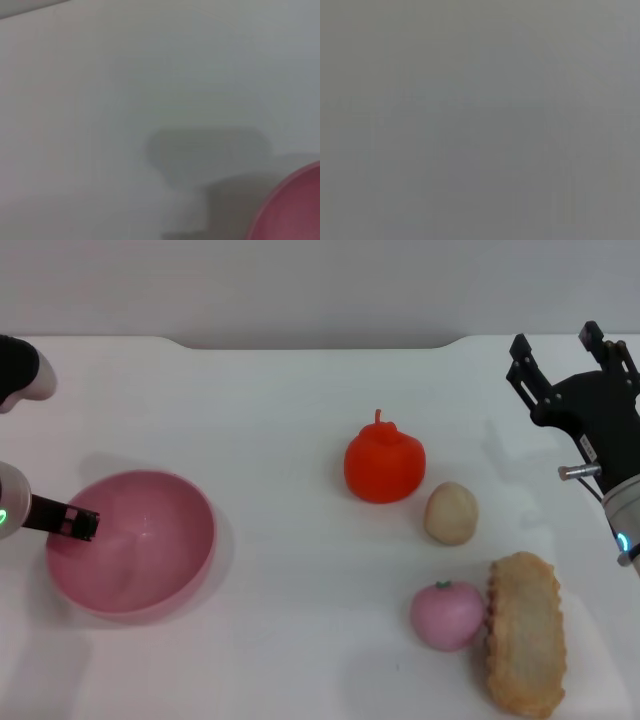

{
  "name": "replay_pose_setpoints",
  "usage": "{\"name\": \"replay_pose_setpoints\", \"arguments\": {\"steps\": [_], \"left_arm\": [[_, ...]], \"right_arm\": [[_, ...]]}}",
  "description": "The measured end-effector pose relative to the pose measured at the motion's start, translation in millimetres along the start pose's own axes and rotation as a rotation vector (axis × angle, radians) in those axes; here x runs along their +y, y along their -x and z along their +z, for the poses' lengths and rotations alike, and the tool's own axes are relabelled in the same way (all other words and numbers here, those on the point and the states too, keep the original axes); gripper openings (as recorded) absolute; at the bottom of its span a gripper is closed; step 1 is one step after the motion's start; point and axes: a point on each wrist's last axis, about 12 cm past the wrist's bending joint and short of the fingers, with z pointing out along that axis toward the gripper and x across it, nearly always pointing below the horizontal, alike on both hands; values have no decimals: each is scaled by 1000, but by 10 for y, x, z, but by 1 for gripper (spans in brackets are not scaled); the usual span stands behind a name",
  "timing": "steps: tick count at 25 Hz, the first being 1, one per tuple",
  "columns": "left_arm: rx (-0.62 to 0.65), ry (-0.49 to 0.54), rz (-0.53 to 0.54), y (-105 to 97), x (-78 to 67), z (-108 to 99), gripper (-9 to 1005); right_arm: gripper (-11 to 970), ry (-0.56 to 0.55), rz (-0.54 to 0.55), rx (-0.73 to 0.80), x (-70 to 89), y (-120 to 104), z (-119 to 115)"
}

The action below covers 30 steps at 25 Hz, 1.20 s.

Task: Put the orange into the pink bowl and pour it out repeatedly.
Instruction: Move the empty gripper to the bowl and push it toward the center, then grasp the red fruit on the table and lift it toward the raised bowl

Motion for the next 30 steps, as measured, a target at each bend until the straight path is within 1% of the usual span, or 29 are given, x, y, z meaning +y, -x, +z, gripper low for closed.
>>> {"name": "replay_pose_setpoints", "arguments": {"steps": [5, 11, 14, 18, 24, 30], "left_arm": [[2, 0, 0, 1, 4, 5, 252], [3, -12, -12, 28, -15, 22, 139], [-9, -32, -19, 71, -35, 6, 138], [-55, -44, -31, 188, -29, -83, 123], [-144, -45, 6, 370, -82, -276, 78], [-182, -39, 28, 487, -106, -356, 42]], "right_arm": [[804, 1, -4, 0, -6, 1, 17], [804, 5, -16, 8, -20, -18, 32], [805, 6, -17, 11, -18, -21, 35], [805, 13, -9, 36, 5, -27, 69], [804, 26, 11, 116, 39, -31, 189], [804, 29, 54, 178, 94, 15, 285]]}}
